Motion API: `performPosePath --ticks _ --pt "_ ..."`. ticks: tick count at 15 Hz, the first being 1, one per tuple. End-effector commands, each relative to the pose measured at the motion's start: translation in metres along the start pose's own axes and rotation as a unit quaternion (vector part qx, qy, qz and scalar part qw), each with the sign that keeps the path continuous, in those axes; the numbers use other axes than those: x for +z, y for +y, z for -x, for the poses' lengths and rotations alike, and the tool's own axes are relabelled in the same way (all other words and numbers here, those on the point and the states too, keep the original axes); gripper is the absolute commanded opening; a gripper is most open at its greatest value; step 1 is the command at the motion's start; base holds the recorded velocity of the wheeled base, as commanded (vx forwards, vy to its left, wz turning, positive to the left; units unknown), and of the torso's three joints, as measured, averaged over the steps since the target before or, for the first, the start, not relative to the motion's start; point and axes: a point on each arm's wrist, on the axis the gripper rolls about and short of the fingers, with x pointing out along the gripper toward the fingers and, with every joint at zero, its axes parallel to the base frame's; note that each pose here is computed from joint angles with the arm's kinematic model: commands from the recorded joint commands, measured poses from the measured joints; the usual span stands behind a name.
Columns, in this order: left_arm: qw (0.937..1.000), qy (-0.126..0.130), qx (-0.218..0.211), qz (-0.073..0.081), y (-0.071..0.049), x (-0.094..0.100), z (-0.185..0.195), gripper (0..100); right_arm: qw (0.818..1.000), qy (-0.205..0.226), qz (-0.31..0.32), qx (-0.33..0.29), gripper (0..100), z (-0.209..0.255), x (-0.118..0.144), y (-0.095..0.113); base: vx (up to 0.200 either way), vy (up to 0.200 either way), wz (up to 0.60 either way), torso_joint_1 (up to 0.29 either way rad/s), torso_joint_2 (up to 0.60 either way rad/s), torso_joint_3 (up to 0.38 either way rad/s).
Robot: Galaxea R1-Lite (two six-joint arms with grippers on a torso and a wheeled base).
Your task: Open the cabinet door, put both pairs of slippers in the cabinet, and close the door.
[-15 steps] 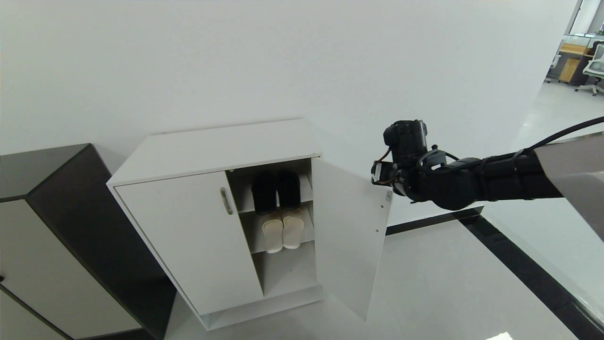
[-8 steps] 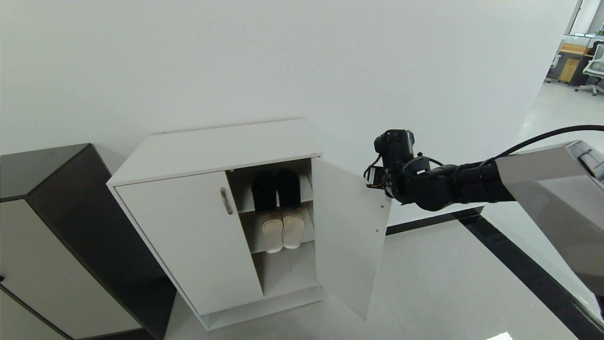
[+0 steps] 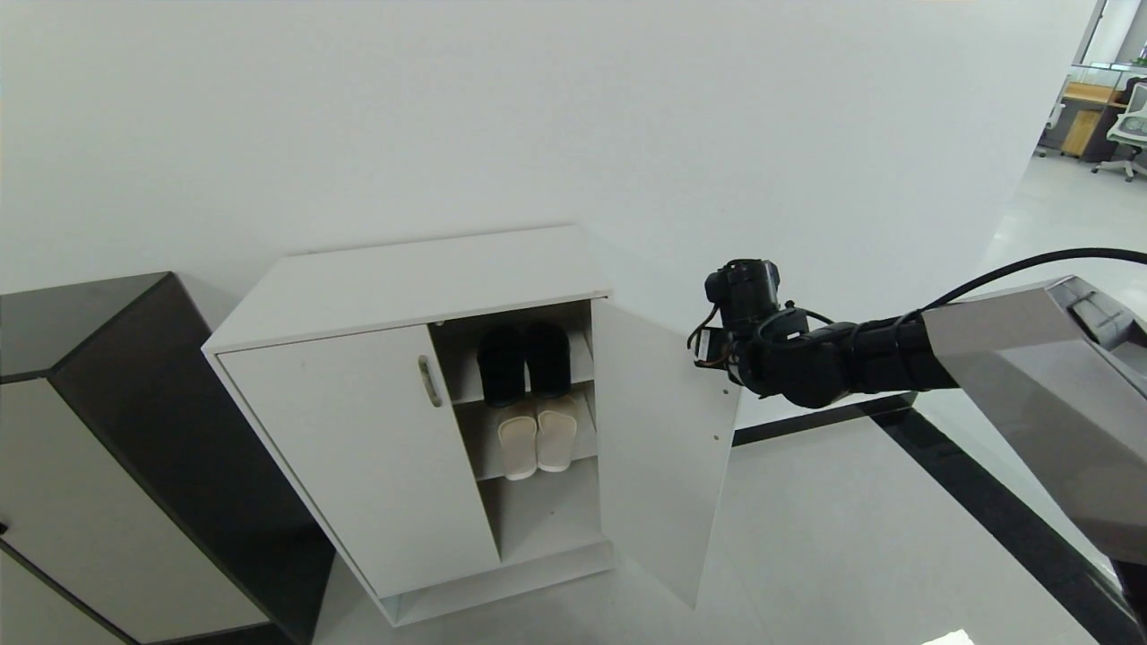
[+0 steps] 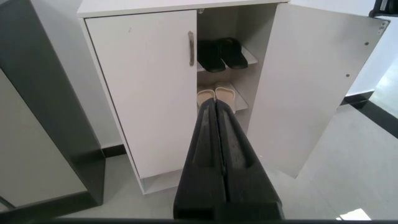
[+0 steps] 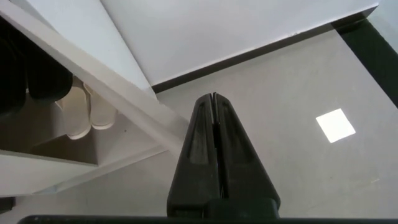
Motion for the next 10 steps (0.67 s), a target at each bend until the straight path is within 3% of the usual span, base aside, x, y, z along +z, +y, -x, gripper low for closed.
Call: performPosePath --ticks 1,7,10 --pt "1.0000 0.000 0.000 0.000 0.000 0.000 0.000 0 1.000 0.002 0.004 0.008 0 0.012 0.000 0.004 0.000 0.000 0.00 0.000 0.00 0.000" --pt "1.0000 0.000 0.001 0.000 0.000 0.000 0.000 0 0.996 0.020 0.035 0.079 0 0.088 -0.025 0.042 0.000 0.000 0.00 0.000 0.00 0.000" --pt "1.0000 0.000 0.000 0.000 0.000 0.000 0.000 0 0.992 0.003 0.060 0.107 0 0.110 -0.031 0.044 0.000 0.000 0.00 0.000 0.00 0.000"
